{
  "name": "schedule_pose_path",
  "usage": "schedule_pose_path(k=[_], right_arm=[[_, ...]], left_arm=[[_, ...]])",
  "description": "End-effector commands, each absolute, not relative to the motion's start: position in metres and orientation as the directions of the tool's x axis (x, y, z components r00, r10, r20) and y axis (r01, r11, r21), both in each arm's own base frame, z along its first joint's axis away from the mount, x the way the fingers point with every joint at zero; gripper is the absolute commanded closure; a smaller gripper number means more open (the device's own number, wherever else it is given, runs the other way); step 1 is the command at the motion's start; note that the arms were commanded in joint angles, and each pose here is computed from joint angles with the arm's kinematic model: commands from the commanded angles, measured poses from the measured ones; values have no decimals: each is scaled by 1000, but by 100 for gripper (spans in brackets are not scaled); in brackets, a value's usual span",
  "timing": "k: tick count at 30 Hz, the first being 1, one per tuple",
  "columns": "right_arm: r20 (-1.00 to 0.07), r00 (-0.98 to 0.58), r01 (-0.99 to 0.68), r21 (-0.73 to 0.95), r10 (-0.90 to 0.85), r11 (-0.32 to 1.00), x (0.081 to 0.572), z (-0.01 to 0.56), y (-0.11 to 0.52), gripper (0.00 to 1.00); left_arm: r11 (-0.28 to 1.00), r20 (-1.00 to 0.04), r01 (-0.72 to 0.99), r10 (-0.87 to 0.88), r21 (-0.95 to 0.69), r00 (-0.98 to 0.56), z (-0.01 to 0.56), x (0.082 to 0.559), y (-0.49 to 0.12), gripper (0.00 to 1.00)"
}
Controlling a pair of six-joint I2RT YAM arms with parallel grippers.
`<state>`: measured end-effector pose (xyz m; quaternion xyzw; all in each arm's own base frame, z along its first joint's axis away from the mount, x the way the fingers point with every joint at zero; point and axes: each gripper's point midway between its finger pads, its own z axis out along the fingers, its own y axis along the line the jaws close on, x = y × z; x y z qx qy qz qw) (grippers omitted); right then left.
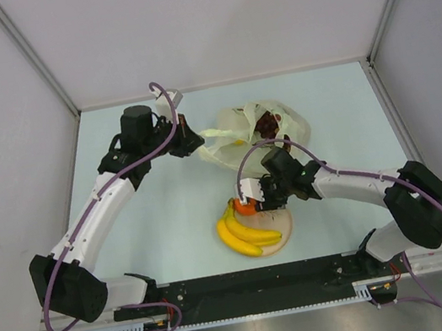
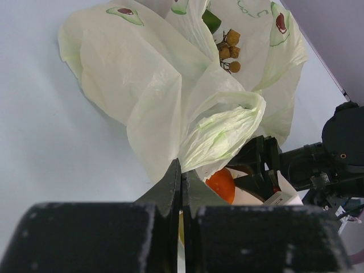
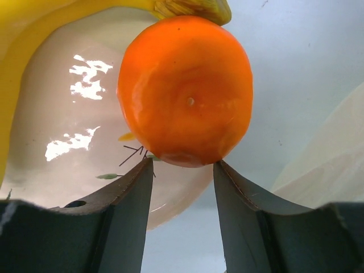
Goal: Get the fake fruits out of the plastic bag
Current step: Adjust the fake fruit on the plate, then take out the fake fruit from the plastic bag.
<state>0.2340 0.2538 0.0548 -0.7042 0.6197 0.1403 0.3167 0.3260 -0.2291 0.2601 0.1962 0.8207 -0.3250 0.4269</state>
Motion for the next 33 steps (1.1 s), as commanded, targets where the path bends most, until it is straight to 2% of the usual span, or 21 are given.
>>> schedule_pose_path(k=[1,9,13,19,20,27,33], right_arm=[[-630,222,-952,-303,-744,-27,243,73,271,50],[-608,208,-942,-336,-767,11,249,97,252,48],[-700,200,-917,-380,-686,121,257,165,245,46],[-869,58,-892,-266,-491,364,286,226,261,46],[-891,9,-881,-222,-454,418,301,227,265,46],[-904,-225,-830,-18,-364,557,361,195,281,51],[-912,-306,-668,-1,-275,744,416,179,277,54]], left_arm=[[705,-865,627,38,-332,-501,283,331,-231,99],[701,-865,632,43,-330,-499,284,331,-233,100],[705,-867,632,50,-321,-496,281,332,-232,100],[716,-873,632,65,-296,-483,281,336,-229,100],[717,-872,631,67,-295,-484,281,336,-229,100],[705,-877,644,64,-298,-476,297,343,-234,100],[685,-884,653,26,-324,-466,317,347,-242,100]])
